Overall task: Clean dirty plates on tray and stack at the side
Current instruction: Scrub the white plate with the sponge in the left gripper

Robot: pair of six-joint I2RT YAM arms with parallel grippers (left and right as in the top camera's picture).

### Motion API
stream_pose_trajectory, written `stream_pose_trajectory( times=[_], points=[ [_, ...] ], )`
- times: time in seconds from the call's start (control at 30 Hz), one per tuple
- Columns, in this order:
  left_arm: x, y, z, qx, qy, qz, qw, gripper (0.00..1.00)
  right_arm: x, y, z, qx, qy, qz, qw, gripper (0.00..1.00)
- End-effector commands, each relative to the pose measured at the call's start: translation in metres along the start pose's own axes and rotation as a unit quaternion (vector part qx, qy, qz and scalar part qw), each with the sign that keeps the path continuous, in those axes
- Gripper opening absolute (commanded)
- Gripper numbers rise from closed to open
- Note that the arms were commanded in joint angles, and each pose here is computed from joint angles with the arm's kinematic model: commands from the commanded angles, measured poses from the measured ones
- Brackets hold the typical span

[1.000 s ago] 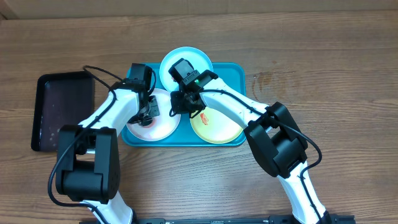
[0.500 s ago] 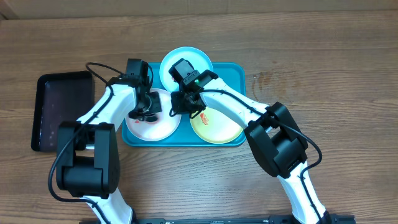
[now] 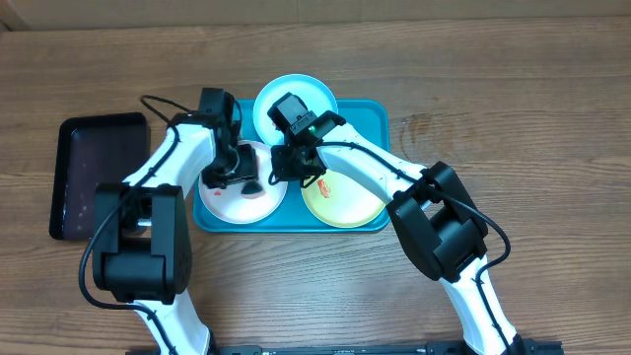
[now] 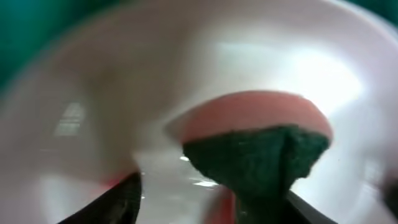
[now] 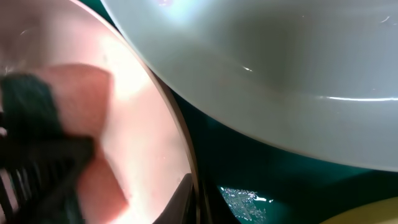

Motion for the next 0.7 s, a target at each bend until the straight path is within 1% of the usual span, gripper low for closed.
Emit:
stream_pose_trajectory(
  times=[0.0, 0.03, 0.13, 0.23, 0.3, 0.43, 0.53, 0.6, 0.67],
  points=[
    [0.039, -0.040, -0.021, 0.062, 0.008, 0.121, 0.991, 0.50, -0.010, -0.003, 0.002, -0.006, -0.007, -0.022, 1.000, 0.04],
    [0.040, -0.039, -0.021, 0.062, 0.009, 0.121, 0.991, 0.41, -0.010, -0.003, 0.002, -0.006, -0.007, -0.022, 1.000, 0.04],
    [0.040, -0.036, -0.018, 0.061, 0.012, 0.117, 0.991, 0.05, -0.010, -0.003, 0.002, -0.006, -0.007, -0.022, 1.000, 0.04],
    [0.039, -0.032, -0.016, 0.064, 0.012, 0.115, 0.991, 0.04, -0.010, -0.003, 0.002, -0.006, -0.007, -0.022, 1.000, 0.04],
    [0.042, -0.030, -0.014, 0.062, 0.012, 0.128, 0.990, 0.04, -0.010, -0.003, 0.002, -0.006, -0.007, -0.022, 1.000, 0.04],
    [0.058, -0.022, -0.012, 0.062, 0.013, 0.197, 0.978, 0.04, -0.010, -0.003, 0.002, -0.006, -0.007, -0.023, 1.000, 0.04],
    [0.070, -0.012, -0.012, 0.058, 0.036, 0.260, 0.963, 0.04, -0.010, -0.003, 0.002, -0.006, -0.007, -0.022, 1.000, 0.04],
    [0.070, -0.009, -0.012, 0.062, 0.042, 0.265, 0.961, 0.04, -0.010, -0.003, 0.003, -0.007, -0.006, -0.021, 1.000, 0.04],
    [0.066, -0.010, -0.014, 0.073, 0.045, 0.239, 0.967, 0.04, -0.010, -0.003, 0.003, -0.007, -0.006, -0.021, 1.000, 0.04]
  ],
)
Point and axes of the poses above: each gripper's point midway between its finger pads, its own y axis back along the fingers, its own x axis along the line the jaws close on, z = x × y, the point moved 8 cm from there along y, back along the fingers, and after that the axes turned 4 degrees about -y, right-handed, at the moved point
